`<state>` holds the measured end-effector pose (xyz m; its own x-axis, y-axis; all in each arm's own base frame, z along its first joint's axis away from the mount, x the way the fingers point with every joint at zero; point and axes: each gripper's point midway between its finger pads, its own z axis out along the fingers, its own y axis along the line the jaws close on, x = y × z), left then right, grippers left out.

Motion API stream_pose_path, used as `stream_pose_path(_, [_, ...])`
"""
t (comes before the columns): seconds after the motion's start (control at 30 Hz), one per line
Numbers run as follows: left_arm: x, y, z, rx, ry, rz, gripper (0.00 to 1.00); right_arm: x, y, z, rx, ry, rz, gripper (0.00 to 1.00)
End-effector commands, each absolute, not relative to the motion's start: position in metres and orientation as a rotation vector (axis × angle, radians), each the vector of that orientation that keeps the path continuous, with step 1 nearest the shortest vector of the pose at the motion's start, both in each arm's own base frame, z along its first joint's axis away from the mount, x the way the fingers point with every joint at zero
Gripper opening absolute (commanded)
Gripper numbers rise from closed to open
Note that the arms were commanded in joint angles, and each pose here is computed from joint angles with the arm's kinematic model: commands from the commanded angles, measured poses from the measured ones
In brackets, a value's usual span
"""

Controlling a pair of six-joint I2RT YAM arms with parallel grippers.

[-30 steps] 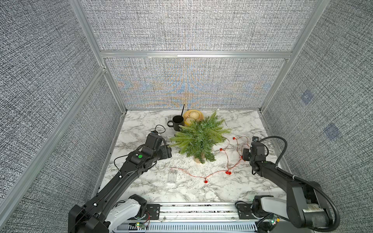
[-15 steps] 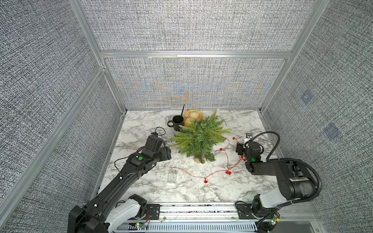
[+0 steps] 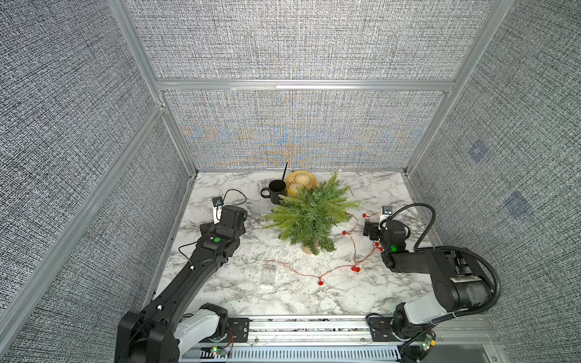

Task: Remove string lights from the small christmas tree
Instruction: Reset both arms

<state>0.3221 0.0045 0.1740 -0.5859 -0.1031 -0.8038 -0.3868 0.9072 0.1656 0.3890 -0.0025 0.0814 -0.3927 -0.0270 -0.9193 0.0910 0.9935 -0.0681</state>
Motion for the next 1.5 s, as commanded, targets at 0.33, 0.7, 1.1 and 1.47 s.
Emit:
stream_pose_path(0.33, [0.396,0.031,0.136,-0.218,2.065,0.354,1.00,0.393,-0.004,0.090,0.052,1.936,-0.139,0.99])
stream_pose_path(0.7, [0.399,0.027,0.107,-0.132,1.991,0.129,1.00,0.393,-0.004,0.090,0.050,1.937,-0.138,0.99])
stream_pose_path(1.1, [0.393,0.016,0.099,-0.064,1.908,0.071,1.00,0.395,0.014,0.088,-0.060,1.947,-0.063,0.99])
stream_pose_path(1.47, [0.391,0.015,0.097,-0.056,1.922,0.075,0.99,0.399,0.012,0.086,-0.058,1.974,0.001,0.99])
